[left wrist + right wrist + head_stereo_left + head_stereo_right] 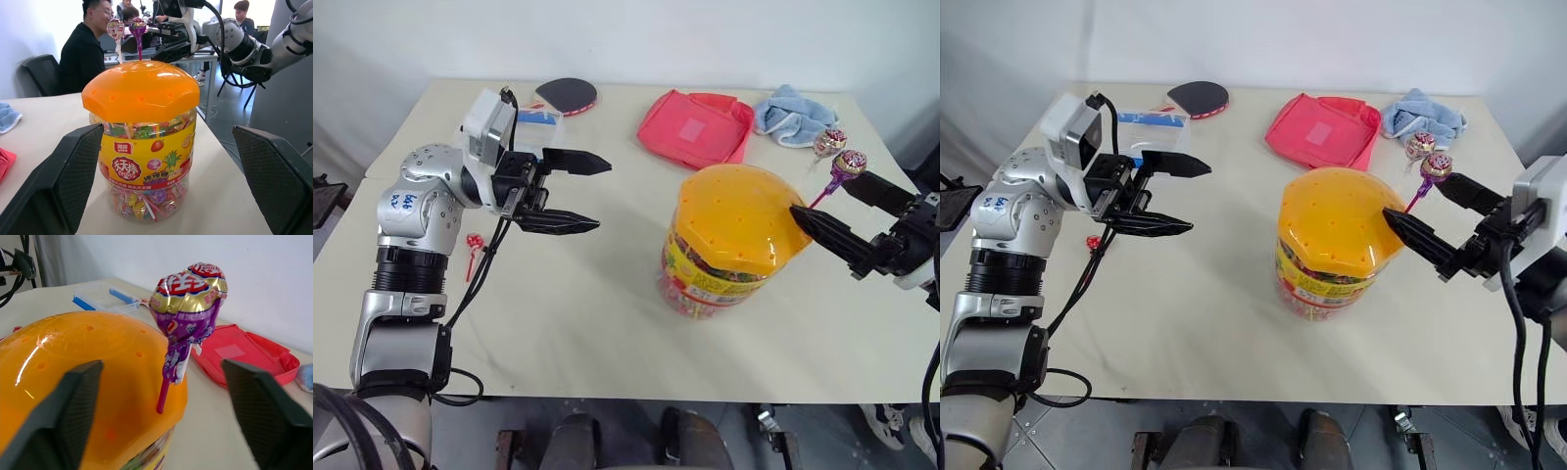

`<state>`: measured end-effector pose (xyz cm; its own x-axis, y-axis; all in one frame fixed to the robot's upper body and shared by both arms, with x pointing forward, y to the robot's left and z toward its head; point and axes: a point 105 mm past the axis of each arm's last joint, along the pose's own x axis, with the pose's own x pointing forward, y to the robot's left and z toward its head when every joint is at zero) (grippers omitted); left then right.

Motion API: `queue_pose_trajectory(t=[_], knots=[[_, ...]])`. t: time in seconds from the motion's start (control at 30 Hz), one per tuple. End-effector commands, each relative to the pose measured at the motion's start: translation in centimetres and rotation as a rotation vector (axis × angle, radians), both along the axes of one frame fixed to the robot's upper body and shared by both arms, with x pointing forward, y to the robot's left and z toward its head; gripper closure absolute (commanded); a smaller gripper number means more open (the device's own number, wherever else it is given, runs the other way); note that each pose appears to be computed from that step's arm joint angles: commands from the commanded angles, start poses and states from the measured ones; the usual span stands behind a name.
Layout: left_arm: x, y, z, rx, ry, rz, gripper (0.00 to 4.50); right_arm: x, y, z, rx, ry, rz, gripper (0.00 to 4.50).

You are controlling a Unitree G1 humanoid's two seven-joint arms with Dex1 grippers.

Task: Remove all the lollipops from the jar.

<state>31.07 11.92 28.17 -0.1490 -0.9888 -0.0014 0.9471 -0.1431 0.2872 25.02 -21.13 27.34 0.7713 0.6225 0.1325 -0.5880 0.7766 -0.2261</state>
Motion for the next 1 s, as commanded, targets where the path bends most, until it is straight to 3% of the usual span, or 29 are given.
queue_pose_trajectory(t=[0.03,0.2,0.3,0.73,0.93,1.0], knots=[[-1.6,0.5,0.5,0.018,-0.048,-0.114,0.0,-0.3,0.1,0.9,-0.004,-0.036,0.002,1.94],[-1.6,0.4,0.6,0.015,-0.047,-0.109,0.0,-0.3,-0.1,1.4,-0.023,-0.043,-0.002,3.72],[-1.6,0.3,0.7,0.008,-0.05,-0.113,0.0,-0.4,0.0,1.9,-0.028,-0.06,0.002,4.45],[-1.6,0.2,0.7,-0.01,-0.046,-0.122,0.0,-2.7,-0.6,4.9,-0.089,-0.106,0.007,4.45],[-1.6,1.0,0.5,0.0,-0.032,-0.104,0.0,-4.4,-2.9,6.9,-0.188,-0.114,-0.1,4.45],[-1.6,1.1,0.6,-0.004,-0.033,-0.102,0.0,-4.5,-4.4,5.8,-0.206,-0.025,-0.18,4.45]])
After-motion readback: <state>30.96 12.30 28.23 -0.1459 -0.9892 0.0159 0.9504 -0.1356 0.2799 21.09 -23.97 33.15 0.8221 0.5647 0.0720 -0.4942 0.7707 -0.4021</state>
